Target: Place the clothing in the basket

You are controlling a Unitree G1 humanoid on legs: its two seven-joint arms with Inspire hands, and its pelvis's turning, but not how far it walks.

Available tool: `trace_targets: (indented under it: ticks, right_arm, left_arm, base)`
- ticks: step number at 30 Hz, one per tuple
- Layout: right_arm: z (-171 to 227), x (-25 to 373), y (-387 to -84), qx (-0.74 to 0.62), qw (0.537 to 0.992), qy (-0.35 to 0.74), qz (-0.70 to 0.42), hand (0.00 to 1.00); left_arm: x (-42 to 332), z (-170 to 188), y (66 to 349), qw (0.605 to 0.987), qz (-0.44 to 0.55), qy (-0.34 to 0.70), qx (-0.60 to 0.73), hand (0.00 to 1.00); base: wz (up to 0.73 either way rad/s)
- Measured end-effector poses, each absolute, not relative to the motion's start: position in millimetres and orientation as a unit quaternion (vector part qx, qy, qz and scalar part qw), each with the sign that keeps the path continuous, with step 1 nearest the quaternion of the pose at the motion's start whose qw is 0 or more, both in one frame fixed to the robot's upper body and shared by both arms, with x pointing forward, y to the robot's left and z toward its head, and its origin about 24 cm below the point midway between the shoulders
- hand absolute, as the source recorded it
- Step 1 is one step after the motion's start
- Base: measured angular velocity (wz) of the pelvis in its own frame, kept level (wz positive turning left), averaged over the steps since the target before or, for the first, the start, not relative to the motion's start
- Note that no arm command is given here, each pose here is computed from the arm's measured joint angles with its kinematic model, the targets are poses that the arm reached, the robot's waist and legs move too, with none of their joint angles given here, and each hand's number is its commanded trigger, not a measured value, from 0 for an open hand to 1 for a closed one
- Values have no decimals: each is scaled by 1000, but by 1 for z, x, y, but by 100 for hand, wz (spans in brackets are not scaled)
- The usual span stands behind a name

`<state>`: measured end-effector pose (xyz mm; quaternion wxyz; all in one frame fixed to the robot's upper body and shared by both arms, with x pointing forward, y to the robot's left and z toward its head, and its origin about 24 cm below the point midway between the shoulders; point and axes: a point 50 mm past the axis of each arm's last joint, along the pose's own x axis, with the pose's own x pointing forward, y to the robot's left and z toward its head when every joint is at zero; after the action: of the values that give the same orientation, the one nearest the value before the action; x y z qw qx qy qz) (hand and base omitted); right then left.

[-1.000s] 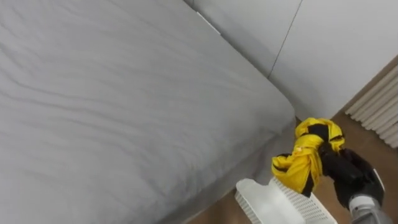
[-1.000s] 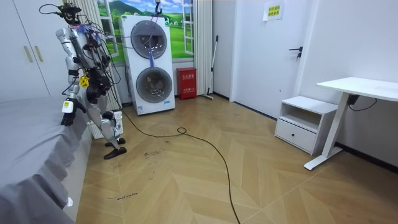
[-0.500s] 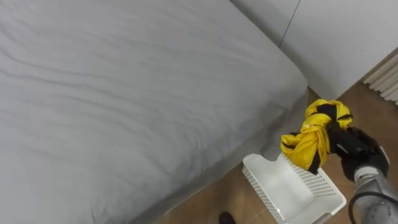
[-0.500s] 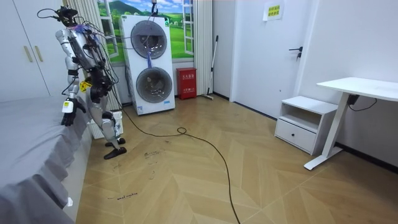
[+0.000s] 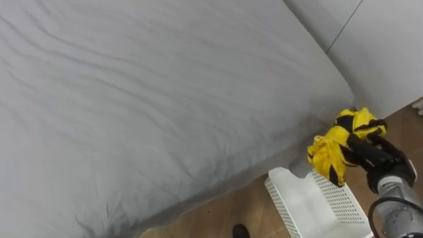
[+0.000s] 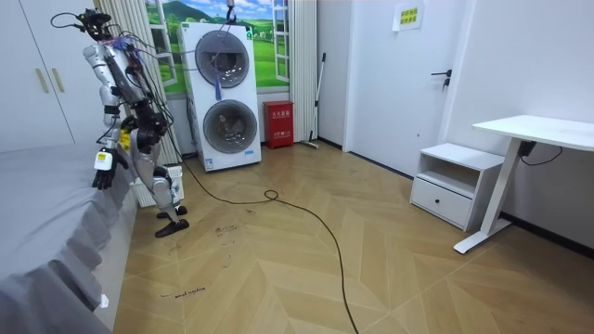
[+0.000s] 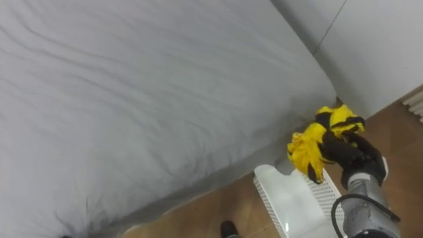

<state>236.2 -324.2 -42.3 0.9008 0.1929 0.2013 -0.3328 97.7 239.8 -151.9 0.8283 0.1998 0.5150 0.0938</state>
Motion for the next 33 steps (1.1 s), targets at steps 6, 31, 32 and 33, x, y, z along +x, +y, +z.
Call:
trace_targets:
  ticks: [6, 31, 32, 33]
  right_arm:
    - [-40, 236, -327, 193, 901, 186, -341, 0]
    - [-47, 212, -328, 159, 910, 187, -333, 0]
    - [-49, 208, -325, 150, 916, 192, -318, 0]
    - [-53, 204, -321, 146, 918, 200, -310, 0]
  left_arm:
    - [96, -152, 240, 830, 94, 512, 199, 0]
    - [91, -152, 241, 830, 97, 515, 192, 0]
    - [90, -153, 240, 829, 95, 517, 191, 0]
    - [88, -154, 239, 827, 93, 519, 193, 0]
  base:
    - [3]
    - [4]
    - [6]
    - [6]
